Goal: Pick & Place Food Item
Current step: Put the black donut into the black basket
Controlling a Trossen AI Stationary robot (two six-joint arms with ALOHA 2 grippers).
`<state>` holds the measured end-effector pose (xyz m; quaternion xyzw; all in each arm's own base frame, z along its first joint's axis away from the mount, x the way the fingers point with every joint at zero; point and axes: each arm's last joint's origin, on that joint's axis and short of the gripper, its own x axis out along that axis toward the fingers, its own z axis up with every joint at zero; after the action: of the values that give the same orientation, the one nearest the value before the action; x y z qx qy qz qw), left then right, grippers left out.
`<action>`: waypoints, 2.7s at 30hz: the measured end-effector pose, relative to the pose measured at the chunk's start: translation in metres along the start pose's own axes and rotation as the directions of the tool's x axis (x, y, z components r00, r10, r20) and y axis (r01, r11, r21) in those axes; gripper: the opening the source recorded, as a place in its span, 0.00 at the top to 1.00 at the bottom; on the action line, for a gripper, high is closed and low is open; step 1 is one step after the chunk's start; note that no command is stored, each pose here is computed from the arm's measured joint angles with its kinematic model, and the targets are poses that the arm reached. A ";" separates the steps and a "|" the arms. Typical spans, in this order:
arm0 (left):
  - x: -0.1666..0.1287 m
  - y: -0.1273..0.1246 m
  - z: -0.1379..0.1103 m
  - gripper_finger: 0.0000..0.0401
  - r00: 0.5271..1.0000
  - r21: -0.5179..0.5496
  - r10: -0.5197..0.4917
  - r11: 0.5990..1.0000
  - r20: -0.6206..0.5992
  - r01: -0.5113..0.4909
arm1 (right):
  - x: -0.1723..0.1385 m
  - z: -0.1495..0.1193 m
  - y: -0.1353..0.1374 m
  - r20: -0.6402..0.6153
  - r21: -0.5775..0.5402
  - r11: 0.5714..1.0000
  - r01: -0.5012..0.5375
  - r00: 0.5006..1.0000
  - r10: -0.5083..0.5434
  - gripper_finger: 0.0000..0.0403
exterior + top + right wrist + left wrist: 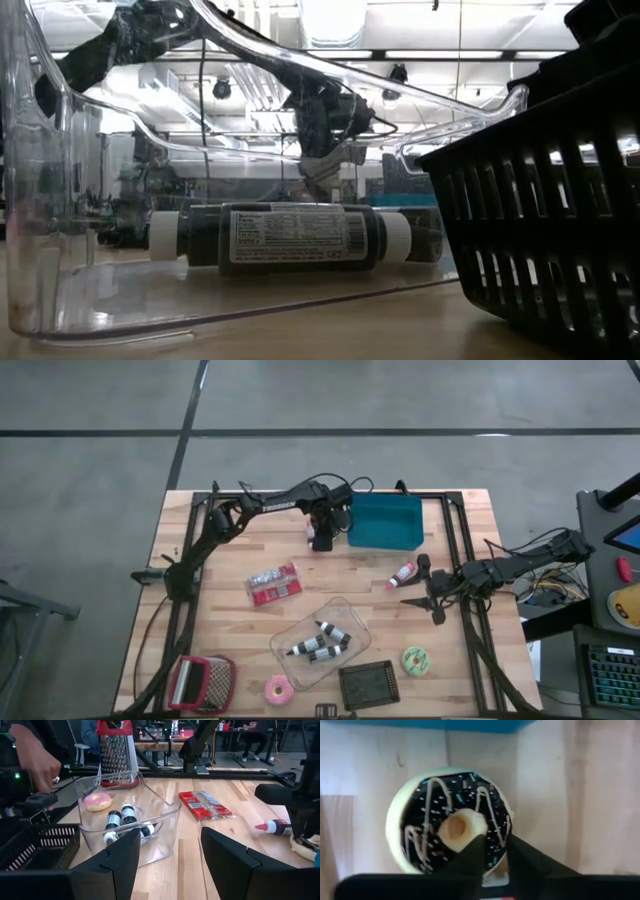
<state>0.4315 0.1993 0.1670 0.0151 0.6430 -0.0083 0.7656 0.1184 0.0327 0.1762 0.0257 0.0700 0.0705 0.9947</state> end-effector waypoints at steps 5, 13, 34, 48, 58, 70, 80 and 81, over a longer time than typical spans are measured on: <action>0.001 -0.005 -0.002 0.97 0.999 0.005 -0.044 0.999 -0.021 0.044 | 0.000 0.004 0.000 0.006 0.001 1.000 -0.001 1.000 0.001 0.48; 0.011 -0.011 -0.011 0.99 0.992 0.025 -0.088 0.996 -0.089 0.090 | 0.000 0.005 0.000 -0.001 -0.001 1.000 0.000 1.000 0.000 0.48; 0.005 -0.026 0.001 0.54 0.998 0.174 -0.021 0.984 -0.059 0.031 | 0.000 0.004 0.000 -0.008 -0.009 1.000 0.000 1.000 0.000 0.48; -0.027 -0.030 0.020 0.44 0.999 0.154 0.036 0.987 0.011 -0.037 | -0.001 0.000 0.000 -0.052 0.006 1.000 0.005 0.999 -0.005 0.48; -0.035 0.012 0.016 0.44 0.982 -0.017 -0.001 1.000 0.188 0.005 | -0.001 -0.001 0.000 -0.056 0.004 1.000 0.005 0.998 -0.005 0.48; -0.014 0.017 0.001 0.44 0.991 -0.055 -0.034 0.998 0.129 0.042 | -0.001 -0.001 0.000 -0.058 0.000 1.000 0.005 0.998 -0.005 0.48; -0.001 0.024 -0.004 0.44 0.994 -0.069 -0.051 0.996 0.101 0.058 | -0.001 -0.001 0.000 -0.059 0.000 1.000 0.005 0.998 -0.005 0.48; -0.001 0.024 -0.005 0.44 0.994 -0.073 -0.054 0.995 0.091 0.061 | -0.001 -0.001 0.000 -0.059 0.000 1.000 0.005 0.998 -0.005 0.48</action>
<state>0.4268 0.2237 0.1676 -0.0330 0.6082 -0.0066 0.7931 0.1177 0.0325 0.1751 0.0236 0.0994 0.0686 0.9924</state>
